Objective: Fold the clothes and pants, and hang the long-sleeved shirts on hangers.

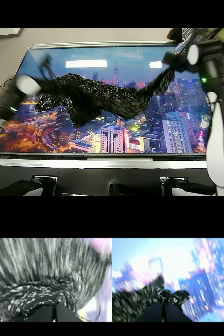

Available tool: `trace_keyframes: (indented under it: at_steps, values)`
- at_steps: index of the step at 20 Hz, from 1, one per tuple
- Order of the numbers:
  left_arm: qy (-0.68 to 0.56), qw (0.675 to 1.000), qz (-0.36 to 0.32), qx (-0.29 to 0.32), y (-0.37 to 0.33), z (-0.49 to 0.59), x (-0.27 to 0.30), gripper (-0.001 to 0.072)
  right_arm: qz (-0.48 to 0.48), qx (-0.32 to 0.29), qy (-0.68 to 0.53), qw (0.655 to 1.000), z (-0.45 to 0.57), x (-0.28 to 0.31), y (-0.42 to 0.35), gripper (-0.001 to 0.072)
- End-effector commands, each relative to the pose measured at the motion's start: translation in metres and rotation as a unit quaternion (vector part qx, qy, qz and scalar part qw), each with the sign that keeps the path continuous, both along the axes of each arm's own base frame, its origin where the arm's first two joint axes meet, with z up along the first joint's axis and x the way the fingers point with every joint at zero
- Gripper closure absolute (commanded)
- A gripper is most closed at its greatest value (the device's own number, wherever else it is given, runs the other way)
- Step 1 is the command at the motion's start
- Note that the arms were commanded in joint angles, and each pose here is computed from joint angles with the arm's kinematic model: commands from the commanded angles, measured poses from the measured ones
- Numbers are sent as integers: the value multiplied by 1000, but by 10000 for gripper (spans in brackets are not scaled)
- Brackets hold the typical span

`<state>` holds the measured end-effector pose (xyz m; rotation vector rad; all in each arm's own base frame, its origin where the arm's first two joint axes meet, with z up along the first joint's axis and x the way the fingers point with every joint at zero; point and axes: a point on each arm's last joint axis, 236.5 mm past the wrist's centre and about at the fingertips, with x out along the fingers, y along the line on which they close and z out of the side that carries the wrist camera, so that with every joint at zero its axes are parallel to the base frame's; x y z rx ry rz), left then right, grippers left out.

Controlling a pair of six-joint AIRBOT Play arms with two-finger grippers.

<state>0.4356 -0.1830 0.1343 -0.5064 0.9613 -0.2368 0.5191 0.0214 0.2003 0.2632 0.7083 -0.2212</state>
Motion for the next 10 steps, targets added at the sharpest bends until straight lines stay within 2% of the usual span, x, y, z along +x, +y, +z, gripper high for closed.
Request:
trace_keyframes:
  at_steps: [1, 4, 10]
  values:
    - [-145, 986, 56, 66, 84, 146, 26, 691, -25, 32, -216, 975, 130, -2, -10, 696]
    - [-257, 961, 67, 71, 105, 253, 3, 690, -56, 7, -349, 935, 243, -69, -41, 696]
    - [-410, 905, 94, 60, 127, 371, -119, 689, -96, -11, -558, 824, 407, -299, -90, 696]
